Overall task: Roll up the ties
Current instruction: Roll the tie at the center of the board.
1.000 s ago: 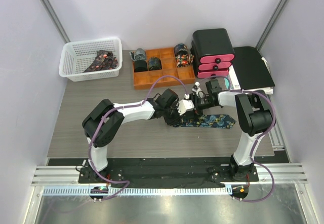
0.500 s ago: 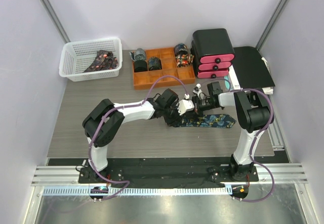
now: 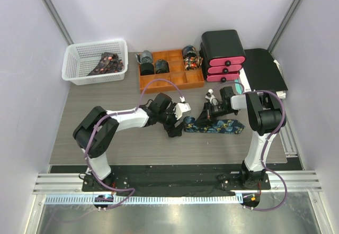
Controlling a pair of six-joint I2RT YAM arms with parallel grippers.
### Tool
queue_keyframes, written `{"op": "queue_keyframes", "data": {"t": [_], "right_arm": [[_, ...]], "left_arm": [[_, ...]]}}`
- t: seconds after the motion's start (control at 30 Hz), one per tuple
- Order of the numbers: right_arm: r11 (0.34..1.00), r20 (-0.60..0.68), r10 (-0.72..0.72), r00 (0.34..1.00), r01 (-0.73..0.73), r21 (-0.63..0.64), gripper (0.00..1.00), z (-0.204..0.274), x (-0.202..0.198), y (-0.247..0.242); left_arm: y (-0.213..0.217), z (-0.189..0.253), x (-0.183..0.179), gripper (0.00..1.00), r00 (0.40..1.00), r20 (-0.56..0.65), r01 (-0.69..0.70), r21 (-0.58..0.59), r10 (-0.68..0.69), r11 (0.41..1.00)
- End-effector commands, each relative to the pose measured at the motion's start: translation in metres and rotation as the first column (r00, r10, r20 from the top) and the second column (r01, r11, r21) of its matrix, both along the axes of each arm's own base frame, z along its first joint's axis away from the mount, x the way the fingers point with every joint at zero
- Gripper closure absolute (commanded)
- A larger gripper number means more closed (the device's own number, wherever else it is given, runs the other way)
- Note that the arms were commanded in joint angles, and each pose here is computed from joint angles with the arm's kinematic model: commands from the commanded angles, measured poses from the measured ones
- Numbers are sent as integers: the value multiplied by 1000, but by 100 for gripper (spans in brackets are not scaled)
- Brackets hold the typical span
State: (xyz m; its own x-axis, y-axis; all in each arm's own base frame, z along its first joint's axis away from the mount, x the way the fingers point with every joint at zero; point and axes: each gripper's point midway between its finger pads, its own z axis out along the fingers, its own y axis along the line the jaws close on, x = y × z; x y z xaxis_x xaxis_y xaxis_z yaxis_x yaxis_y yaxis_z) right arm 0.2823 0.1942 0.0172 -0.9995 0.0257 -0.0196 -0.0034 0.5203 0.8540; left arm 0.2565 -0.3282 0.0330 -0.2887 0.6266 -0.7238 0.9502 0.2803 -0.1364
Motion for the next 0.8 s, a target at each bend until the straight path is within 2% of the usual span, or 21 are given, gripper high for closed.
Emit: {"op": "queue_keyframes", "data": {"t": [0.0,0.1,0.3,0.43,0.57,0.6,0.7,0.73,0.77], "right_arm": [[987,15,32,999,-29,-157,99,-34,-4,-19],[984,9,43,999,-41,-172,99,-37,-4,-21],[982,-11,60,998,-61,-179,99,-43,-5,-22],[982,-27,63,998,-67,-177,99,-45,-8,-22],[982,-39,65,997,-71,-173,99,-46,-10,-21],[982,-35,65,997,-70,-173,99,-45,-9,-21],[986,-34,62,997,-67,-151,99,-39,-7,-16],[988,-29,61,998,-65,-140,99,-35,-5,-14],[990,-29,58,998,-61,-127,99,-31,-4,-12]], "left_arm": [[-28,38,6,16,994,94,80,-191,-62,978],[-38,41,6,14,984,134,146,-233,-117,961],[-51,30,14,13,965,197,216,-235,-171,947],[-62,24,18,18,962,204,229,-241,-182,943],[-67,14,14,33,960,205,234,-220,-189,947],[-69,13,11,42,958,208,242,-210,-198,947],[-66,3,4,59,955,202,248,-135,-219,959],[-65,0,8,61,956,203,236,-105,-212,966],[-57,-11,0,63,962,153,238,-60,-226,970]]}}
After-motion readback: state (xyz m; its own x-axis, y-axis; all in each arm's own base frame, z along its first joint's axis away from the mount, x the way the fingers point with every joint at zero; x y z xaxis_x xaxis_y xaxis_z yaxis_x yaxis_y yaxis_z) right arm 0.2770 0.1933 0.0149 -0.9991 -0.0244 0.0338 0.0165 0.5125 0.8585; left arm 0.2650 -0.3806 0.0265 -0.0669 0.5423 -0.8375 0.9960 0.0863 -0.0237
